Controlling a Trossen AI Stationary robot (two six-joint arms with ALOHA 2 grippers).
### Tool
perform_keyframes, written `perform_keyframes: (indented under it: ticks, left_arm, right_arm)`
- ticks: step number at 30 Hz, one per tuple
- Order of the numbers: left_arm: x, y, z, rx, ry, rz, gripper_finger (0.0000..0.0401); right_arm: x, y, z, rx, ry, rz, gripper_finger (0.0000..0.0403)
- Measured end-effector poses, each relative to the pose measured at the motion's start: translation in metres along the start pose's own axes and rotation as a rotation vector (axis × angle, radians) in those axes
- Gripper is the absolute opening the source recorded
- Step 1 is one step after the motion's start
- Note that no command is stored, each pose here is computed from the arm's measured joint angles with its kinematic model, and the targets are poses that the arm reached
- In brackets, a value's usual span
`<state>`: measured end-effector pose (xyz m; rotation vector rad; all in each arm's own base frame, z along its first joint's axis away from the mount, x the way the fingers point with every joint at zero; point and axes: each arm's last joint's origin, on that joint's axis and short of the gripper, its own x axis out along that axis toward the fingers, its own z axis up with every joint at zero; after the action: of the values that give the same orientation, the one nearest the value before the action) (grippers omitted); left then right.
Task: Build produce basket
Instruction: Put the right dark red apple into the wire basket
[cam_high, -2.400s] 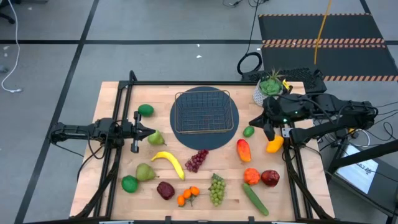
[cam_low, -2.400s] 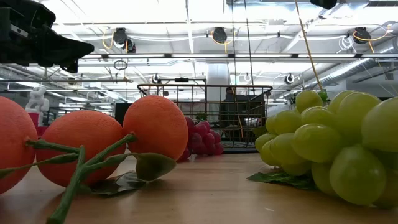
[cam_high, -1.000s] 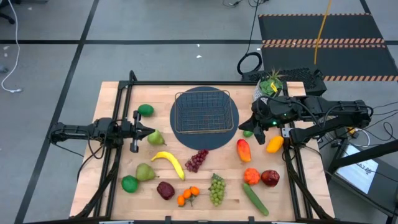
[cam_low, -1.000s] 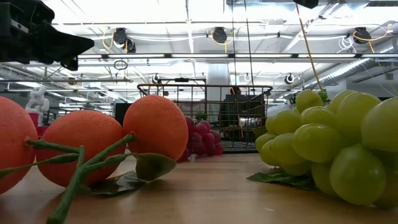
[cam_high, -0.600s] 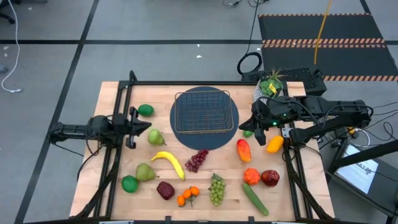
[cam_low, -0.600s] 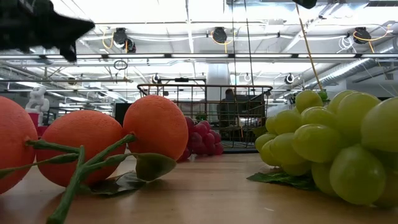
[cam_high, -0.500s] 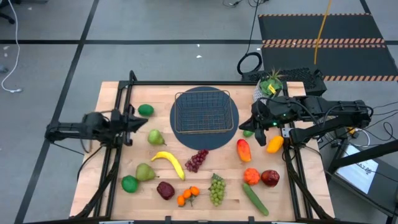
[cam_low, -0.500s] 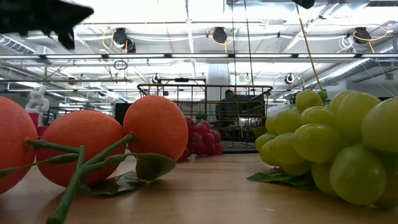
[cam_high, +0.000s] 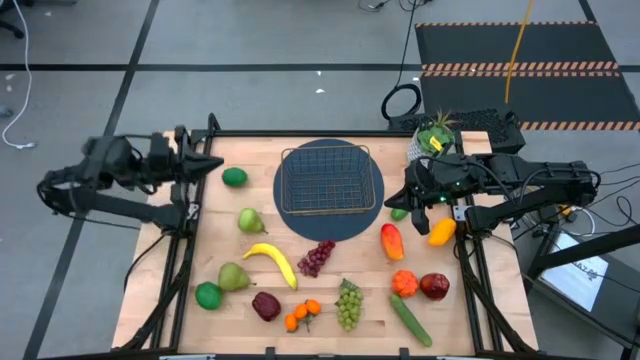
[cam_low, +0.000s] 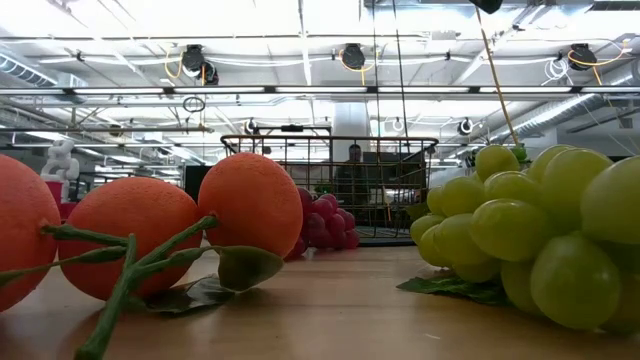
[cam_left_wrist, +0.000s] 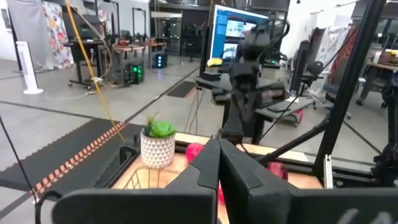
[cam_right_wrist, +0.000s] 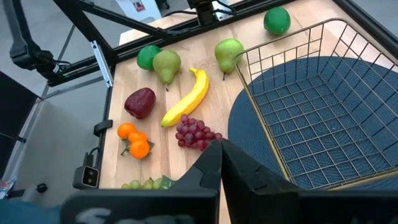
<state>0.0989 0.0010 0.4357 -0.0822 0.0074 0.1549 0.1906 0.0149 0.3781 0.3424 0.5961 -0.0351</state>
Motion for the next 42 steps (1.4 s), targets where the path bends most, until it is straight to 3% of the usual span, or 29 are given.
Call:
perform_keyframes:
  ticks: [4, 9, 21, 25, 34, 42]
  left_arm:
    - [0.018, -0.007, 0.038, 0.004, 0.051, 0.004, 0.0007]
    - [0.047, -0.015, 0.059, -0.011, 0.161, 0.017, 0.0007]
    - [0.110, -0.031, 0.040, -0.079, 0.358, 0.019, 0.0003]
    - [0.119, -0.034, 0.034, -0.109, 0.388, 0.021, 0.0013]
    - [0.120, -0.034, 0.031, -0.236, 0.411, 0.055, 0.0003]
    - [0.120, -0.034, 0.030, -0.247, 0.417, 0.061, 0.0020]
  right_arm:
    - [0.000, 0.000, 0.000, 0.000, 0.000, 0.000, 0.0000]
    - [0.000, 0.000, 0.000, -0.034, -0.001, 0.001, 0.0000]
    - [0.000, -0.001, 0.000, -0.086, -0.017, -0.049, 0.0000]
    - [0.000, -0.001, 0.000, 0.066, -0.021, -0.047, 0.0000]
    - [0.000, 0.001, 0.000, 0.571, -0.026, -0.030, 0.0000]
    - [-0.002, 0.025, -0.011, 0.756, 0.049, 0.053, 0.0000]
